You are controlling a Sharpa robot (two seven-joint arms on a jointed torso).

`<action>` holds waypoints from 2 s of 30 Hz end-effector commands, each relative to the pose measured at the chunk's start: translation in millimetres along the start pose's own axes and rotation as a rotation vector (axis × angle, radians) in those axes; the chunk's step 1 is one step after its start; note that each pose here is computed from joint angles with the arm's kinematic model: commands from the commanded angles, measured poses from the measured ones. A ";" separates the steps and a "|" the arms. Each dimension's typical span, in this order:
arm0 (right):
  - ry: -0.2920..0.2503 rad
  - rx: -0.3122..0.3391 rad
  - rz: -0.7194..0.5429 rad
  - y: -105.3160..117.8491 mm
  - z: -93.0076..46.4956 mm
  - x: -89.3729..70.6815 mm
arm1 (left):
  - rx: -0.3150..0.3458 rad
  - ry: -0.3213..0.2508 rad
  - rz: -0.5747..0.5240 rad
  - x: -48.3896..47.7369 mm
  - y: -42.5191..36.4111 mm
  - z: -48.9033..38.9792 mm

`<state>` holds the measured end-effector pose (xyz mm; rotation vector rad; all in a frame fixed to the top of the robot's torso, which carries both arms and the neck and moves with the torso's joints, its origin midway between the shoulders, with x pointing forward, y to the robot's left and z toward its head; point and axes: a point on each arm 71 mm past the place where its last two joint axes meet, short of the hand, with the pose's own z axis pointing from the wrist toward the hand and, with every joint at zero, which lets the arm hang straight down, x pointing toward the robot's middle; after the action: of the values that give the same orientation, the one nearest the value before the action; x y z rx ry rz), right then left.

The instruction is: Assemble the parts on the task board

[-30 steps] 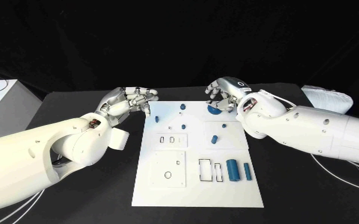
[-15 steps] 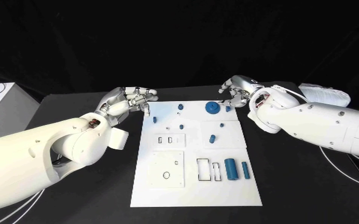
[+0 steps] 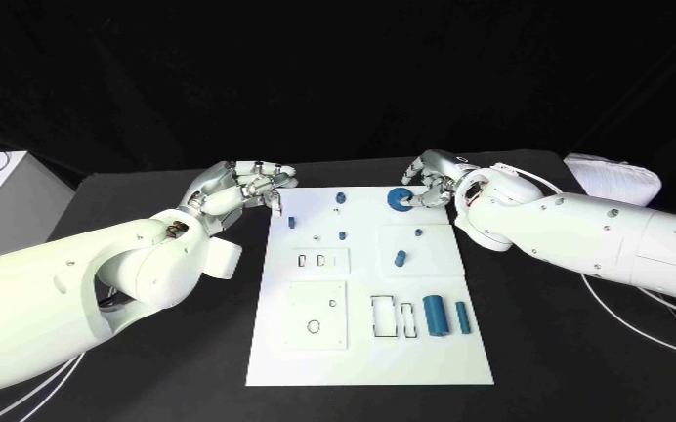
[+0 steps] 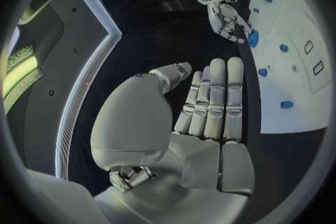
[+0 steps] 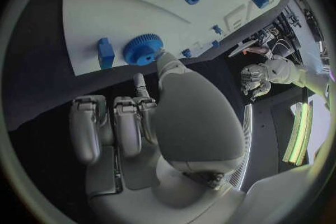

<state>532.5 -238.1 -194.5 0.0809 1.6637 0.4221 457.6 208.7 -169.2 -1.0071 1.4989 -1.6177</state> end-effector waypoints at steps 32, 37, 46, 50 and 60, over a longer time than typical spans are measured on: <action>0.061 0.019 -0.028 1.2 5.4 14.8 | 0.003 0.022 -0.008 2.3 -0.5 1.1; 0.052 0.012 -0.044 2.0 5.1 15.3 | 0.002 0.021 -0.008 1.9 -0.5 1.1; -0.064 -0.092 -0.095 23.1 -1.3 11.1 | 0.002 0.022 -0.008 2.0 -0.5 1.1; -0.100 -0.149 -0.104 39.5 -6.6 9.6 | 0.002 0.022 -0.008 2.3 -0.4 1.3; -0.129 -0.284 -0.108 92.4 -12.2 16.0 | 0.002 0.028 -0.010 4.4 -0.1 2.3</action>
<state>502.3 -154.9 -183.1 -0.1434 1.5138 0.5642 458.4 206.5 -169.9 -1.0070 1.5071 -1.6216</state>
